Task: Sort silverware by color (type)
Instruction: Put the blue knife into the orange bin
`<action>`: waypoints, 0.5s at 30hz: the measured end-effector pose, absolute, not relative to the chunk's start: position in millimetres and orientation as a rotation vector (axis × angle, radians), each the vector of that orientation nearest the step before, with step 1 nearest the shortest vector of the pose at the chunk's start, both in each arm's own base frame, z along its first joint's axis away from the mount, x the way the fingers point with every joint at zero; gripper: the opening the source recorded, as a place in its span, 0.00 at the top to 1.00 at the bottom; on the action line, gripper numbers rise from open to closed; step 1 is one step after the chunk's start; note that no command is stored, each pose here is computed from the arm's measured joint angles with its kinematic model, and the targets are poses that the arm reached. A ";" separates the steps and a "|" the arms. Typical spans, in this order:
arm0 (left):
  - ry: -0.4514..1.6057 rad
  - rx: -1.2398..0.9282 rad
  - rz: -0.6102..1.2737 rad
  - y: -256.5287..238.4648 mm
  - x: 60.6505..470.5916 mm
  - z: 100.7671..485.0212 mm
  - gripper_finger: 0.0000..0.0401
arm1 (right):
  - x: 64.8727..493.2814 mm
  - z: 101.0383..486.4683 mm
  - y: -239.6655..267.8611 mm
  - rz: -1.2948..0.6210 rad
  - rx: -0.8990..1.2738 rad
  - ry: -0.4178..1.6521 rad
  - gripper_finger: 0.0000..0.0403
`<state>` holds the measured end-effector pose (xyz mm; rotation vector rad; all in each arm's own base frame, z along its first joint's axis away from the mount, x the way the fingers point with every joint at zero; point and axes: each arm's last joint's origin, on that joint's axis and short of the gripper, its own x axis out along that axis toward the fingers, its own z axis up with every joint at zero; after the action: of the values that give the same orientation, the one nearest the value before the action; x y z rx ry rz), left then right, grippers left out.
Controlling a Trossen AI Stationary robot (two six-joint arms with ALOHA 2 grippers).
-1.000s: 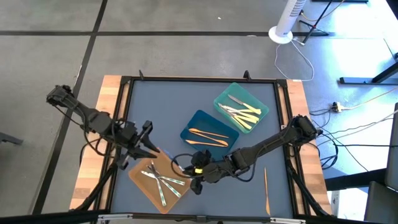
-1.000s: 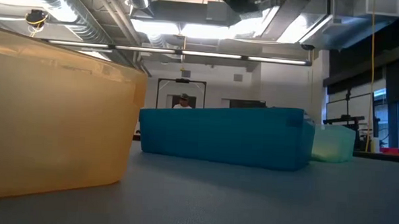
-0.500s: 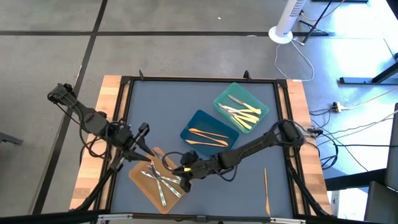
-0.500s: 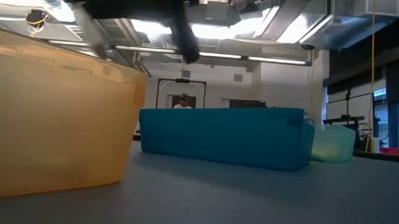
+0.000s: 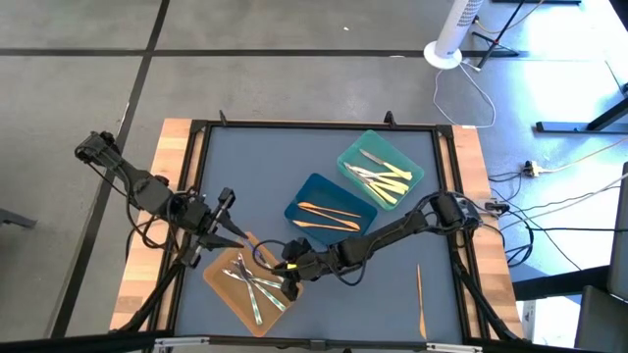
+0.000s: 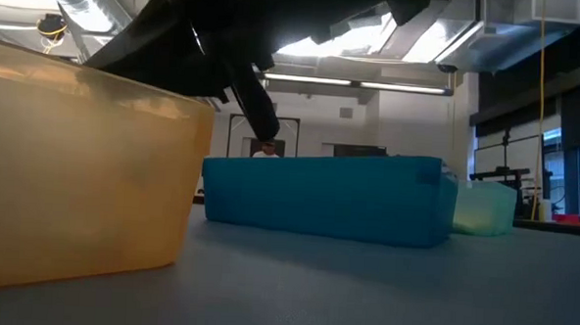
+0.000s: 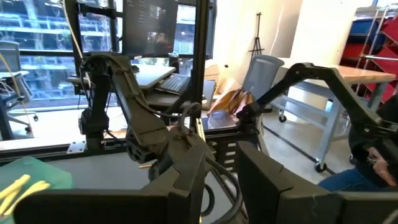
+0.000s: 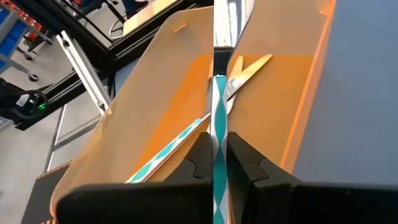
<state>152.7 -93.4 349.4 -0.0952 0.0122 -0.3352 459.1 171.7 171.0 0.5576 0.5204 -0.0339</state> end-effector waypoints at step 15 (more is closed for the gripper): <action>0.022 -0.093 -0.335 -93.5 152.7 348.4 0.79 | 457.7 169.0 172.3 -0.035 0.524 0.542 0.98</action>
<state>152.7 -93.5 348.4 -0.0930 0.0216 -0.3353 457.7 172.3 169.0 0.5240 0.5417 -0.0349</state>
